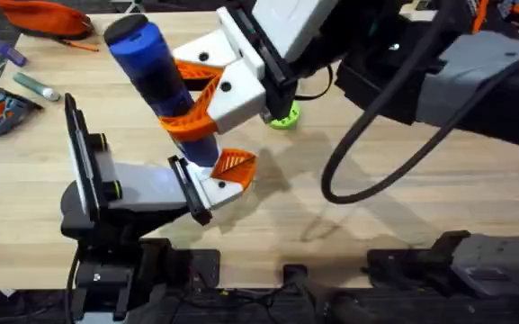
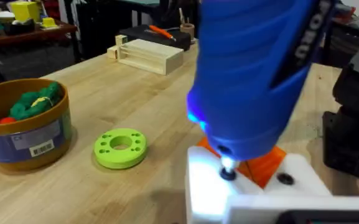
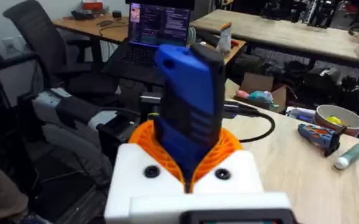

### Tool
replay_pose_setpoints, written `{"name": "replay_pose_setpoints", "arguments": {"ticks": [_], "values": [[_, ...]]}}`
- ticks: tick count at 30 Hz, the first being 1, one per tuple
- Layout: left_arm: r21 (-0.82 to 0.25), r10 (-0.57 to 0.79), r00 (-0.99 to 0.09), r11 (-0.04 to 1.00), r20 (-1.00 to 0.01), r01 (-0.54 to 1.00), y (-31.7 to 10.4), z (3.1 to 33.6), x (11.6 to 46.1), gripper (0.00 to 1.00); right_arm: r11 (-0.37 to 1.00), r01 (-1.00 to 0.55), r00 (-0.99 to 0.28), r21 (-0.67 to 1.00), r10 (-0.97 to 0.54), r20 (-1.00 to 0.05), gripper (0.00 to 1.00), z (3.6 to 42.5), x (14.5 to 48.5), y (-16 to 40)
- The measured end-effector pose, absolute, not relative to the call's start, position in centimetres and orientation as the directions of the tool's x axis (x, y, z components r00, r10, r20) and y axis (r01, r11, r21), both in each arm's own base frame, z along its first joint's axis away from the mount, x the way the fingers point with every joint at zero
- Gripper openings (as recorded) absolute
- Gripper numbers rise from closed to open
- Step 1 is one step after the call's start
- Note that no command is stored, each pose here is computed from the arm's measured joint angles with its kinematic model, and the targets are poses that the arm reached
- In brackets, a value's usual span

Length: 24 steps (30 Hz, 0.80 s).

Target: Pick up the gripper from the table and insert it into the empty holder that is missing its gripper. Then pick up a screw, insert it into the mounting hole, and use the screwdriver to tighten it. Finally, clean up the table by picking up the vegetable and placing it into the bucket.

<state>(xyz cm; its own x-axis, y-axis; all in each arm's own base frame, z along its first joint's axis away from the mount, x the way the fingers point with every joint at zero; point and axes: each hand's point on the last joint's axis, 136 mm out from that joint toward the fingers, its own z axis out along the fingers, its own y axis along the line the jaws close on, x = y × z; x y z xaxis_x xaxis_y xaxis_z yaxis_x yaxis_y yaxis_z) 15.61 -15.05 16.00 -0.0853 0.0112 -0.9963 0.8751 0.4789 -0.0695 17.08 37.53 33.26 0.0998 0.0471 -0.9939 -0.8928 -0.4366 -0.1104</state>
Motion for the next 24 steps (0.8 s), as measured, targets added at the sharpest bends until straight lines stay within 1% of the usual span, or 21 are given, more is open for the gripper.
{"name": "replay_pose_setpoints", "arguments": {"ticks": [15, 19, 23, 24], "values": [[-0.067, 0.012, -0.083, 0.481, -0.996, 0.874, -15.0, 16.0, 15.6, 0.016, -0.439, -0.890, 0.103, -0.122, 0.066, -0.992, 0.021, 33.7, 17.1, 37.6], [-0.066, 0.012, -0.082, 0.481, -0.997, 0.874, -15.0, 16.0, 15.7, 0.016, -0.432, -0.896, 0.076, -0.103, 0.079, -0.994, 0.021, 34.1, 17.7, 38.0], [-0.067, 0.012, -0.083, 0.481, -0.996, 0.874, -15.0, 16.0, 15.6, 0.016, -0.405, -0.911, 0.047, -0.074, 0.077, -0.996, 0.021, 35.9, 18.8, 37.9], [-0.067, 0.012, -0.082, 0.481, -0.997, 0.874, -15.0, 16.0, 15.6, 0.016, -0.387, -0.918, 0.058, -0.090, 0.093, -0.994, 0.021, 38.0, 19.5, 37.7]]}}
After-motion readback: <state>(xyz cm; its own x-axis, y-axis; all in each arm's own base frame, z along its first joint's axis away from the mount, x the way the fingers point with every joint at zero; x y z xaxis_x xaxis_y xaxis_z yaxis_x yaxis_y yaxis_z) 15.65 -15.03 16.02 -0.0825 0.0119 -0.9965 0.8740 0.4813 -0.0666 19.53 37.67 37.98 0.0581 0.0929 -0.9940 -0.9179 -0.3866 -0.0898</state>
